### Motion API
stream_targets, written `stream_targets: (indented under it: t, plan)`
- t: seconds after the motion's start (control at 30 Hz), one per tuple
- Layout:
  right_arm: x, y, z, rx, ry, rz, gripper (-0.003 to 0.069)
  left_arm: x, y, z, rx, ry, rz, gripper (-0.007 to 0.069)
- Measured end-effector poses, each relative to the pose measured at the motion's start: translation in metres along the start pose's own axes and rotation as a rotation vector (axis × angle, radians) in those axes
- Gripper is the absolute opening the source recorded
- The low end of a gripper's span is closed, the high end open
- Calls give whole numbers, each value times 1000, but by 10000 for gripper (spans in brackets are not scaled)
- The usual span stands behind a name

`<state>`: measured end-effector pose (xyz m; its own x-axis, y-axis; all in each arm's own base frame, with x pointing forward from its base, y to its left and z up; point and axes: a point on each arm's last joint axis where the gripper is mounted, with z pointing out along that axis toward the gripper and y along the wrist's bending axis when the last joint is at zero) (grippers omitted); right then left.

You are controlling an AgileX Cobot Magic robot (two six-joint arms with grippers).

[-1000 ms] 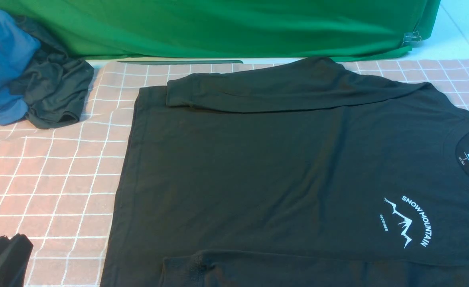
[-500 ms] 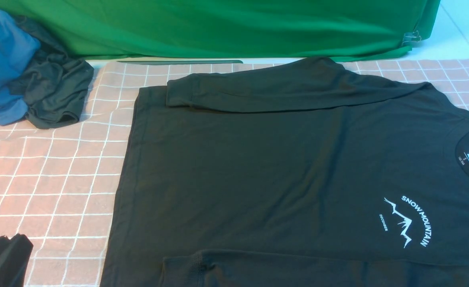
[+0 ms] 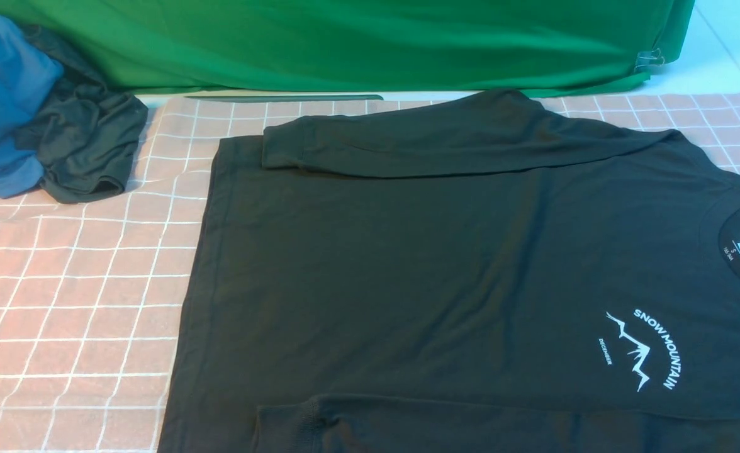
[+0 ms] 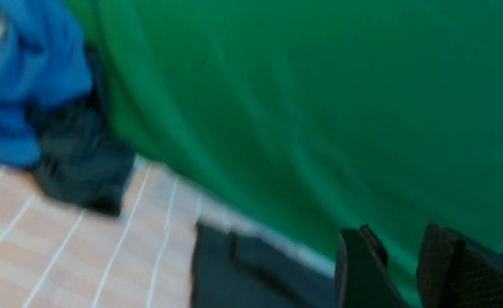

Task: Fold a long-sleeved shirt over a pink coffee tablecloth.
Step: 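Grasp the left edge of the dark T-shirt lying flat on the table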

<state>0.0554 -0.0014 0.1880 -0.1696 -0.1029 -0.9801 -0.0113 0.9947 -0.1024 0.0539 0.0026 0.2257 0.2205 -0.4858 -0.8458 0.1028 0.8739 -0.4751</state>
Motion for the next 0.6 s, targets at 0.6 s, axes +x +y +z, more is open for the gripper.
stream_targets:
  t: [0.6]
  plan:
    - [0,0,0,0,0,0,242,-27,-6,-4,72,-302,-30,230]
